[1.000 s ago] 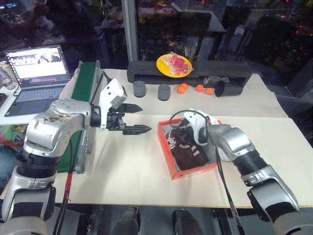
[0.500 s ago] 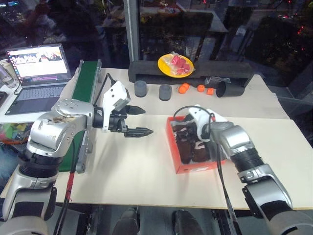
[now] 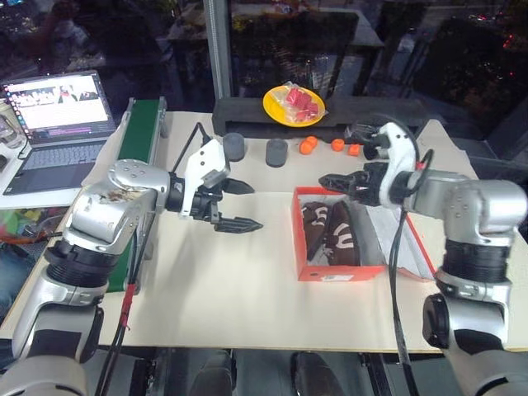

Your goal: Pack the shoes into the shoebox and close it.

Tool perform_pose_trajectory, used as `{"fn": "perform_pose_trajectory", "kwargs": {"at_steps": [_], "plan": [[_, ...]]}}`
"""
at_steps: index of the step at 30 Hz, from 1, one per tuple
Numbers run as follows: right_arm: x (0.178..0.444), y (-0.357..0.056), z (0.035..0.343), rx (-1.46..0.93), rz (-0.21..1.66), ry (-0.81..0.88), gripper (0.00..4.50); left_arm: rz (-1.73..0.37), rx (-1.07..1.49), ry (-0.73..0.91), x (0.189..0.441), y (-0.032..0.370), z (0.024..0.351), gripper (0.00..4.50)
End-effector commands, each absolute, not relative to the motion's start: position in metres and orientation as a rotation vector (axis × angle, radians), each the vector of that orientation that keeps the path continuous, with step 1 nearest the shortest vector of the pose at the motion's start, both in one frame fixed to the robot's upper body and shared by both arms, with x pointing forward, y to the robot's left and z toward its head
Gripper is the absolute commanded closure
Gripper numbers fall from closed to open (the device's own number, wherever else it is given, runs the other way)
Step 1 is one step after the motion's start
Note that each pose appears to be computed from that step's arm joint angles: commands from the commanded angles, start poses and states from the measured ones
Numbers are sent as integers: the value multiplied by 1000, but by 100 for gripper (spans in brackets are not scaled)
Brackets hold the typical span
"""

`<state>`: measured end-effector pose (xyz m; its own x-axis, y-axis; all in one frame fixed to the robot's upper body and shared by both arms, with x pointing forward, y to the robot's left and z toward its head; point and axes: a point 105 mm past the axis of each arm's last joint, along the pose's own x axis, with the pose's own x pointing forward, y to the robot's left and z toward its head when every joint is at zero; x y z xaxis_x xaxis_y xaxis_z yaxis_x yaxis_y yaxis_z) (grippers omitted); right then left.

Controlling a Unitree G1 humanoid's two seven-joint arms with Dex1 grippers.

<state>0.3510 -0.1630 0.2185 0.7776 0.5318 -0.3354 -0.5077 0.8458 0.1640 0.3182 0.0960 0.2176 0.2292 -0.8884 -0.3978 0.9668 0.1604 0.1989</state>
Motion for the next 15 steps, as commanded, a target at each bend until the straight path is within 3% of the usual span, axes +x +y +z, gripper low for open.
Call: {"fn": "perform_pose_trajectory", "kwargs": {"at_steps": [1, 8, 13, 15], "plan": [[316, -181, 224, 93, 553, 351, 57, -1404, 528, 176, 320, 87, 221, 0], [267, -221, 188, 97, 409, 391, 281, -1480, 594, 158, 333, 75, 219, 0], [217, -224, 142, 336, 422, 455, 442, -1532, 644, 190, 337, 70, 209, 0], [214, -231, 133, 391, 353, 460, 442, -1535, 650, 189, 339, 68, 208, 0]]}}
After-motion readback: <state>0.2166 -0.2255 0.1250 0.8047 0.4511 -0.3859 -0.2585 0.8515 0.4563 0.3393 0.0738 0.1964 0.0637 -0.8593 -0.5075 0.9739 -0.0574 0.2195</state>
